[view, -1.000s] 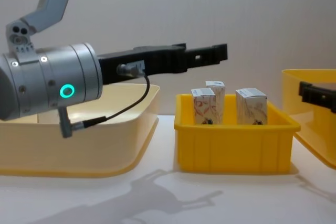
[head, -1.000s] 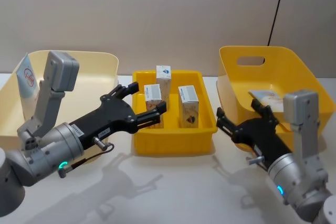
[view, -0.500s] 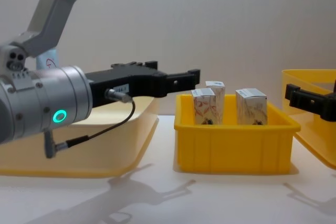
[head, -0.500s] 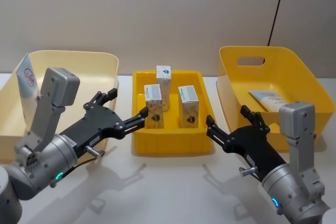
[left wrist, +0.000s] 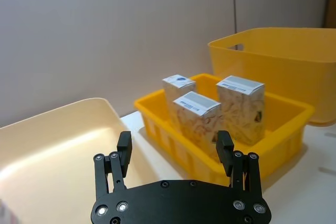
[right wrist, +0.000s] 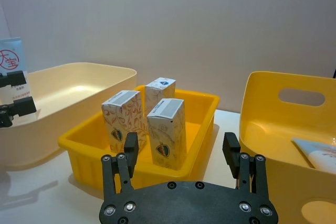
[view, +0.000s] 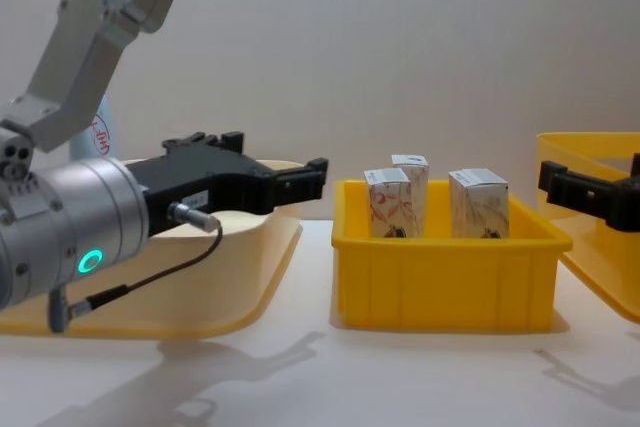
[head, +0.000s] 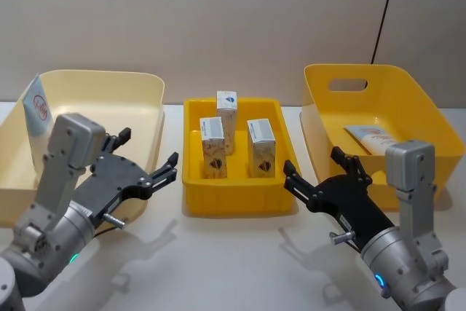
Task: Bimanual collaborative sorting of washing and personal care products
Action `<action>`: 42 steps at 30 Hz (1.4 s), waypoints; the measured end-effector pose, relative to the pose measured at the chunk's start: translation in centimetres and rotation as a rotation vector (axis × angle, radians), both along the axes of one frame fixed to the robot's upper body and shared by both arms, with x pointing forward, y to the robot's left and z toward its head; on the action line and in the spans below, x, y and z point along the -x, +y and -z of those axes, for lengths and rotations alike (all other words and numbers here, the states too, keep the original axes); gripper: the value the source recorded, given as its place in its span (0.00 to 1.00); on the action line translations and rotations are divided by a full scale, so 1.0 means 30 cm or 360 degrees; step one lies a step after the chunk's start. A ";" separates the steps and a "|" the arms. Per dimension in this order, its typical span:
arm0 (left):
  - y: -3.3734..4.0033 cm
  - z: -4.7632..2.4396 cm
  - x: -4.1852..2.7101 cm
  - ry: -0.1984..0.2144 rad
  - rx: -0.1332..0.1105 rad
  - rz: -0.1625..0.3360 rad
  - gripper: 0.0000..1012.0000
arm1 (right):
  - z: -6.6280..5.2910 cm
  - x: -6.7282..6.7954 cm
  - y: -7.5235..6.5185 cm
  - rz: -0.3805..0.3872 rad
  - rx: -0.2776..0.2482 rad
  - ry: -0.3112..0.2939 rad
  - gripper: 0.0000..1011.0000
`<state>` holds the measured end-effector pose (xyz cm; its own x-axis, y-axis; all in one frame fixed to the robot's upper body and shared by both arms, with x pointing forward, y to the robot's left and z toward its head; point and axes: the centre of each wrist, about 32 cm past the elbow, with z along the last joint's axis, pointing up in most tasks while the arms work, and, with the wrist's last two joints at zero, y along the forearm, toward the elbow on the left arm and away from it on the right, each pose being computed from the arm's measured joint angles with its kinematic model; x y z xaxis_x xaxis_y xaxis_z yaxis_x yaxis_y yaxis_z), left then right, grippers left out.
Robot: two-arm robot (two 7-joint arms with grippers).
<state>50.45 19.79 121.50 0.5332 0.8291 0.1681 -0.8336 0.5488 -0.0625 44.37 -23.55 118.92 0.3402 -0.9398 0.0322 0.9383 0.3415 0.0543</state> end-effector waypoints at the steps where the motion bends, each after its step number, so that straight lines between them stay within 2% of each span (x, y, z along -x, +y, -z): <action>1: 0.000 0.006 0.006 -0.0011 -0.0013 -0.0031 0.99 | -0.001 -0.001 0.001 -0.0001 -0.0003 0.0002 0.99; 6: 0.000 0.019 0.023 -0.0049 -0.0048 -0.0117 0.99 | -0.010 -0.010 0.013 -0.0009 -0.0023 0.0026 0.99; 13: 0.001 0.033 0.039 -0.0086 -0.0081 -0.0200 0.99 | -0.027 -0.033 0.034 -0.0012 -0.0050 0.0064 0.99; 22: 0.001 0.035 0.042 -0.0094 -0.0087 -0.0216 0.99 | -0.051 -0.070 0.062 0.0006 -0.0053 0.0096 0.99; 42: 0.002 0.035 0.042 -0.0095 -0.0086 -0.0217 0.99 | -0.074 -0.158 0.125 0.0043 0.0057 0.0199 0.99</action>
